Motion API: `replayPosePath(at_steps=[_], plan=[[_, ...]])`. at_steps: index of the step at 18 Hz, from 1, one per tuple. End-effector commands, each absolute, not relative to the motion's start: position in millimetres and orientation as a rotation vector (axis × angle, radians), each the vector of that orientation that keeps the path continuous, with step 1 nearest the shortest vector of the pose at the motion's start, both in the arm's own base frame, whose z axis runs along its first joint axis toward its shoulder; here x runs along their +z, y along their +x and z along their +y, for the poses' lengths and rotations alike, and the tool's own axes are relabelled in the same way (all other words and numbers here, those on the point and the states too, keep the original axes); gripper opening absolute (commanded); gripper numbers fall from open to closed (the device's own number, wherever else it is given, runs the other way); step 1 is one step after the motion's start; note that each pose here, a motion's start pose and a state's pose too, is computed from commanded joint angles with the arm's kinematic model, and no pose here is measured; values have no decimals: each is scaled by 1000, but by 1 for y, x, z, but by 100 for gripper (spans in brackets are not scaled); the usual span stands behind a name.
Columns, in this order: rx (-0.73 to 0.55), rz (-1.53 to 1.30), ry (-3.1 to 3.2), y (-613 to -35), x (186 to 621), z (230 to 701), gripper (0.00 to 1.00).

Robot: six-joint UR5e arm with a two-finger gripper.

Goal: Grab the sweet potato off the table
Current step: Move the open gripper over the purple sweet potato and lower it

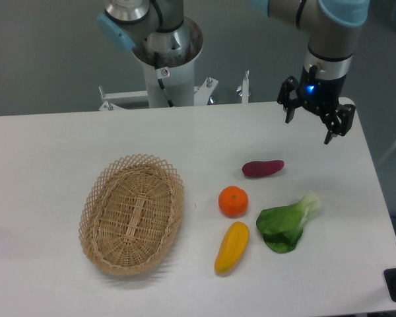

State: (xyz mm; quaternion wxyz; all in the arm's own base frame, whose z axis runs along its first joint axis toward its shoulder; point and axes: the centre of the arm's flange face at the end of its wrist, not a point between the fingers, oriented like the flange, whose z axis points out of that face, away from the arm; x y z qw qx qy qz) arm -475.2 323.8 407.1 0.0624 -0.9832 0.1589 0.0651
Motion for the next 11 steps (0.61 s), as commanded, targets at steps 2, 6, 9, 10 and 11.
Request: replayPosePath(at_steps=[2, 6, 9, 10, 11], plan=[[254, 445, -2961, -474, 403, 332, 100], [220, 436, -2966, -464, 383, 344, 100], [183, 447, -2980, -455, 361, 340, 100], [193, 454, -2980, -452, 352, 339, 100], [214, 466, -2991, -451, 342, 338, 100]])
